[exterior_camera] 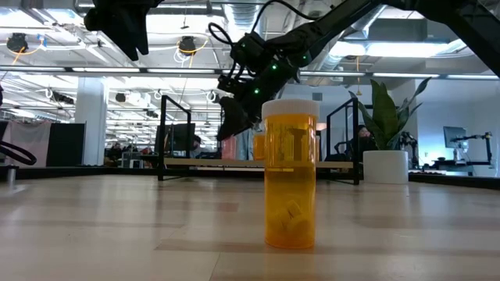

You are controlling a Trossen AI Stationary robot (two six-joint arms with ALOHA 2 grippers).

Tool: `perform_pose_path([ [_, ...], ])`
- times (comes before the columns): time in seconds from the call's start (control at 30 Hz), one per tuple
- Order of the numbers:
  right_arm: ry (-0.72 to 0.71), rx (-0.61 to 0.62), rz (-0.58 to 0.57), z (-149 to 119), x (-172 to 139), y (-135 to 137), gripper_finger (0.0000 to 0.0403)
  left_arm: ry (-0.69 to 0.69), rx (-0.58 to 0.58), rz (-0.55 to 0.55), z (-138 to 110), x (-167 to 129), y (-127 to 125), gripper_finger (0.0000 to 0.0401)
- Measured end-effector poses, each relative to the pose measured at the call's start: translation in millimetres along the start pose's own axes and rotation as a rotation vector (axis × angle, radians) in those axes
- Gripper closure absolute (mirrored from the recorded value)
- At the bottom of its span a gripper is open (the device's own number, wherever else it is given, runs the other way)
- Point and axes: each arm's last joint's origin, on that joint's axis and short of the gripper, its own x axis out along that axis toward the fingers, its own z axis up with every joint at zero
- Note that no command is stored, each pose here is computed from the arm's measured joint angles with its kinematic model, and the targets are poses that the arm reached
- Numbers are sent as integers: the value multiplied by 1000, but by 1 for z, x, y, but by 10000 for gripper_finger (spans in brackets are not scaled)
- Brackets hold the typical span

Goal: Pick and place medicine bottles onto shelf by color
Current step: Put the pink pill bottle on the shelf aligned with the other pink pill bottles, then put the large orange pill bottle on the shelf aligned with the other large orange pill bottles

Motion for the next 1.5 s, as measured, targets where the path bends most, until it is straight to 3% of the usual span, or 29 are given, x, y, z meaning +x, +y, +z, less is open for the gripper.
perform_pose_path([
  [0.3,-5,-4,4,1,0,3,261,0,0,2,0,0,0,228],
  [0.8,8,-6,8,10,-5,2,190,2,-1,-1,0,0,0,228],
  [1.27,163,-41,93,70,-68,6,188,9,9,-8,0,0,0,228],
  [1.5,337,-82,147,73,-99,14,193,15,25,-18,0,0,-1,228],
])
